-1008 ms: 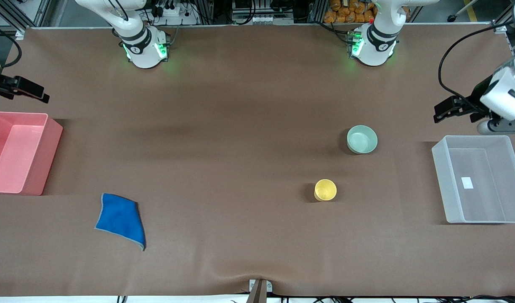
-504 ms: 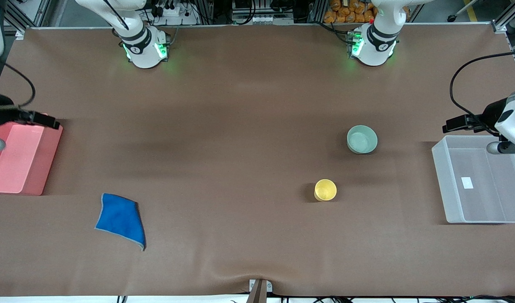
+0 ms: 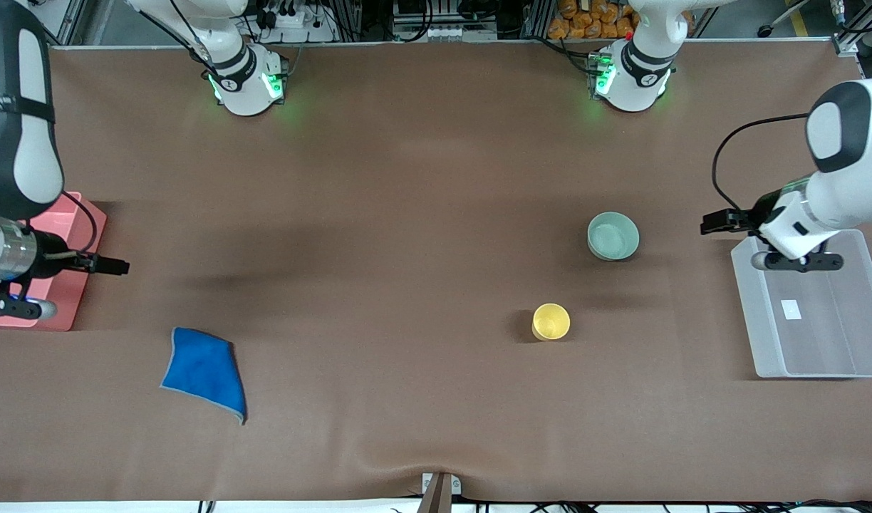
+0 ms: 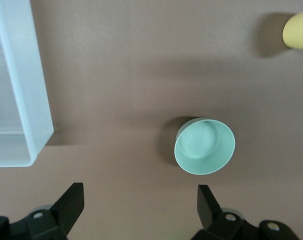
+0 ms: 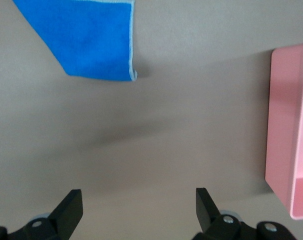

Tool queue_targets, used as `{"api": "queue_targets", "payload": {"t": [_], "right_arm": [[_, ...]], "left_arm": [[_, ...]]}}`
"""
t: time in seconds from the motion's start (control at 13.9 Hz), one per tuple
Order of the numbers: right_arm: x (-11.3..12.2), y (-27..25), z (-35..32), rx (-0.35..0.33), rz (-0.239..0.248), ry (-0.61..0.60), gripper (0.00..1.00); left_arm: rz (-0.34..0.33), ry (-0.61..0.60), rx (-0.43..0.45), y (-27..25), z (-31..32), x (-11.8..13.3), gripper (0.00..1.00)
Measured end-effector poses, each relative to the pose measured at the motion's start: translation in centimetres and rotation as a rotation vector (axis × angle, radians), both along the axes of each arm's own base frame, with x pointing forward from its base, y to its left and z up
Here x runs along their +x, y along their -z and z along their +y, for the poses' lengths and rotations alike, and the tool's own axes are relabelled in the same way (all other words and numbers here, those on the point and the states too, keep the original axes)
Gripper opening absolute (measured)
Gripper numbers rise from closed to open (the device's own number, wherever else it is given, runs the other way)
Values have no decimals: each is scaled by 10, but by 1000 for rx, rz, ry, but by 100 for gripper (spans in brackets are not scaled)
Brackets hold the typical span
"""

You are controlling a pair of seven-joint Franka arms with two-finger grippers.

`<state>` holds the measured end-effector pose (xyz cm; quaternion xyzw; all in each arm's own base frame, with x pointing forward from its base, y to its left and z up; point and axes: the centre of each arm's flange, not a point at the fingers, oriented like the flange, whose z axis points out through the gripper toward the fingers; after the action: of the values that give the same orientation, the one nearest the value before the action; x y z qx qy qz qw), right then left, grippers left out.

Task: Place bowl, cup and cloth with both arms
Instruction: 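Lower the right gripper onto the cloth while the left gripper grasps the bowl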

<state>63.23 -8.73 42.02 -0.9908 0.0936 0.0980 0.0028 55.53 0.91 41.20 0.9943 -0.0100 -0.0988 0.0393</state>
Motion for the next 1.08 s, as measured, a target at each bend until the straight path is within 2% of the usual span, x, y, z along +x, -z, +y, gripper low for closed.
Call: {"api": "queue_targets", "payload": {"t": [0.22, 0.43, 0.72, 0.94, 1.08], "right_arm": [[9, 22, -1, -3, -8, -1, 100], [21, 42, -1, -11, -52, -3, 100], [42, 77, 3, -22, -132, -12, 100], [58, 112, 7, -29, -213, -17, 100], [66, 140, 11, -7, -251, 5, 100]], "left_arm": [[5, 10, 4, 15, -8, -16, 100], [-6, 8, 12, 49, -20, -36, 100], [-36, -9, 26, 103, -44, -63, 100], [-53, -15, 32, 137, -45, -87, 100], [-74, -35, 35, 158, -44, -98, 100]]}}
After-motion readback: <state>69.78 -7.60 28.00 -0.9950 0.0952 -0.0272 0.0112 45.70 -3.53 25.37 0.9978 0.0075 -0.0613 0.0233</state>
